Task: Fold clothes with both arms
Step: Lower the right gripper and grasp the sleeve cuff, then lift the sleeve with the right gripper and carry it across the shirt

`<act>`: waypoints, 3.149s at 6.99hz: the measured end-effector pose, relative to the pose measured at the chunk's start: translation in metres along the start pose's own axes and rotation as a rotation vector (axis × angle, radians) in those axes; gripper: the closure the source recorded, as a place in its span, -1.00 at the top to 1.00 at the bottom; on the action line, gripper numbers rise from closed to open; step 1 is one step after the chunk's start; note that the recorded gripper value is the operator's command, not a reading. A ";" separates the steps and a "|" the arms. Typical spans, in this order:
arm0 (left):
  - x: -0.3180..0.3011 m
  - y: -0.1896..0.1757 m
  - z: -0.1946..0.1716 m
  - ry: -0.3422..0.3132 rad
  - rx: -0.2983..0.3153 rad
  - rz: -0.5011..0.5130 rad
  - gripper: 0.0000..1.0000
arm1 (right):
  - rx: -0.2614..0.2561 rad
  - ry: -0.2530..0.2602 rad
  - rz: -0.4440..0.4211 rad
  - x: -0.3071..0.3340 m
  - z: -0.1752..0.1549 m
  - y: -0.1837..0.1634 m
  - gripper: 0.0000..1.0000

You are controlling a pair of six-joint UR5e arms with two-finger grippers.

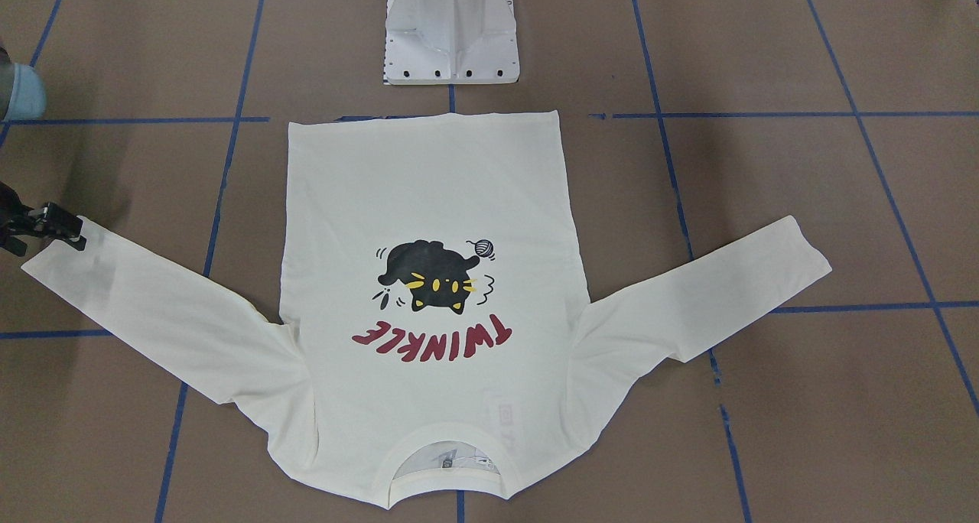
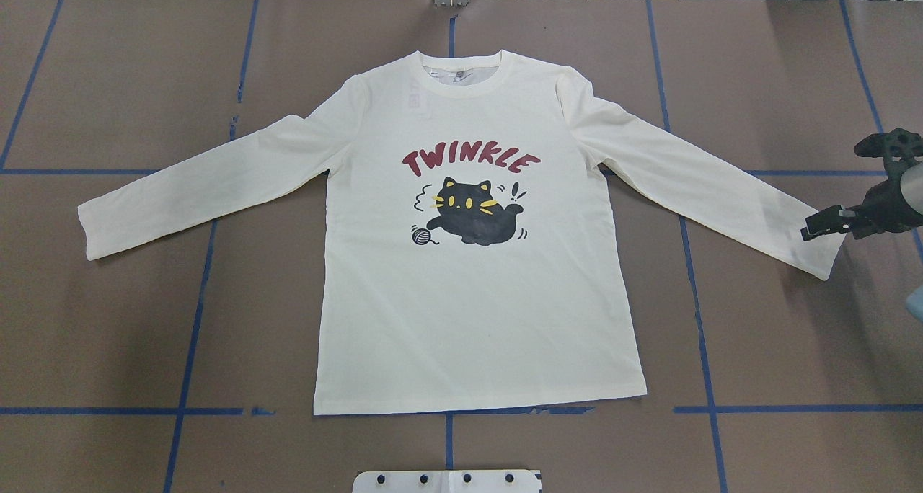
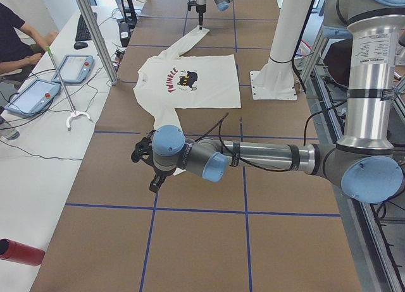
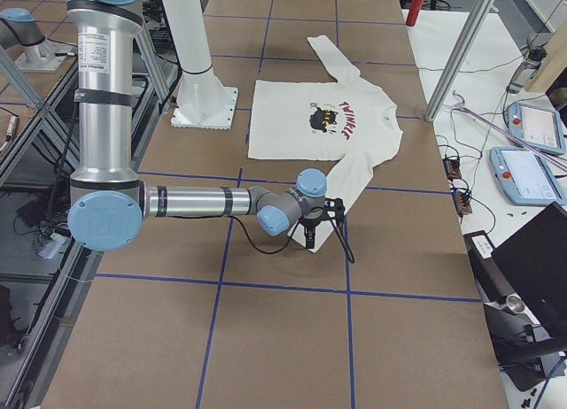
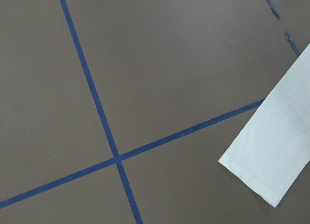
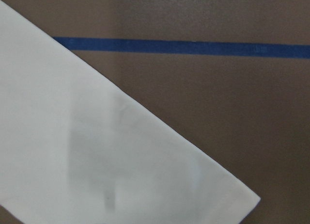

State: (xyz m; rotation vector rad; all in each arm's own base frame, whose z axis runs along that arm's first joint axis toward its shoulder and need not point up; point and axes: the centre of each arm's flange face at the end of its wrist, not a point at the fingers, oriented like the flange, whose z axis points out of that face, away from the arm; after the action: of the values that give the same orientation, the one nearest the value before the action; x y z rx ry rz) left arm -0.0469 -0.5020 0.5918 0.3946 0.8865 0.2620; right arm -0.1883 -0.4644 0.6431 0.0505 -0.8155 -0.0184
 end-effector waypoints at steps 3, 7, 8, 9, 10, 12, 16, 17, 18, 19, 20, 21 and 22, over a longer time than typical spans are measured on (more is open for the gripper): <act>0.001 0.001 -0.001 0.001 0.004 0.005 0.99 | -0.022 0.017 0.018 0.014 0.013 0.003 0.86; 0.003 0.000 -0.002 0.002 0.007 0.007 0.99 | -0.026 0.015 0.010 0.009 0.014 0.004 -0.91; 0.003 0.000 -0.002 0.002 0.007 0.007 0.99 | -0.028 0.014 0.006 0.008 0.015 0.005 -0.98; 0.003 -0.001 -0.002 0.002 0.009 0.008 0.99 | -0.027 0.009 -0.001 0.003 0.014 0.004 -1.00; 0.004 -0.001 -0.003 0.002 0.009 0.007 0.99 | -0.020 0.000 -0.010 -0.004 0.009 0.002 -1.00; 0.004 -0.001 -0.003 0.002 0.010 0.004 0.99 | -0.012 -0.018 -0.025 -0.016 0.001 0.000 -1.00; 0.004 -0.002 -0.003 0.002 0.010 0.002 0.99 | 0.051 -0.111 -0.072 -0.092 -0.051 -0.035 -1.00; 0.004 -0.004 -0.003 0.002 0.011 0.003 0.99 | 0.064 -0.138 -0.056 -0.125 -0.066 -0.062 -1.00; 0.003 -0.006 -0.003 0.002 0.011 0.002 0.99 | 0.086 -0.171 -0.002 -0.163 -0.080 -0.095 -1.00; 0.003 -0.007 -0.002 0.002 0.011 0.001 0.99 | 0.110 -0.210 0.064 -0.207 -0.097 -0.134 -1.00; 0.002 -0.008 -0.002 0.002 0.010 -0.001 0.99 | 0.128 -0.252 0.111 -0.259 -0.117 -0.173 -1.00; 0.001 -0.007 -0.001 0.002 0.008 -0.003 0.99 | 0.145 -0.303 0.137 -0.318 -0.146 -0.208 -1.00; -0.002 -0.005 0.002 0.003 0.003 -0.008 0.99 | 0.162 -0.363 0.134 -0.381 -0.185 -0.231 -1.00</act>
State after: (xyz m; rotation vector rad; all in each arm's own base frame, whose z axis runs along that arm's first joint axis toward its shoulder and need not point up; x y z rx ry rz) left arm -0.0466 -0.5073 0.5920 0.3935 0.8910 0.2542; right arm -0.3143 -0.6743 0.2273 0.1485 -1.1806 0.1699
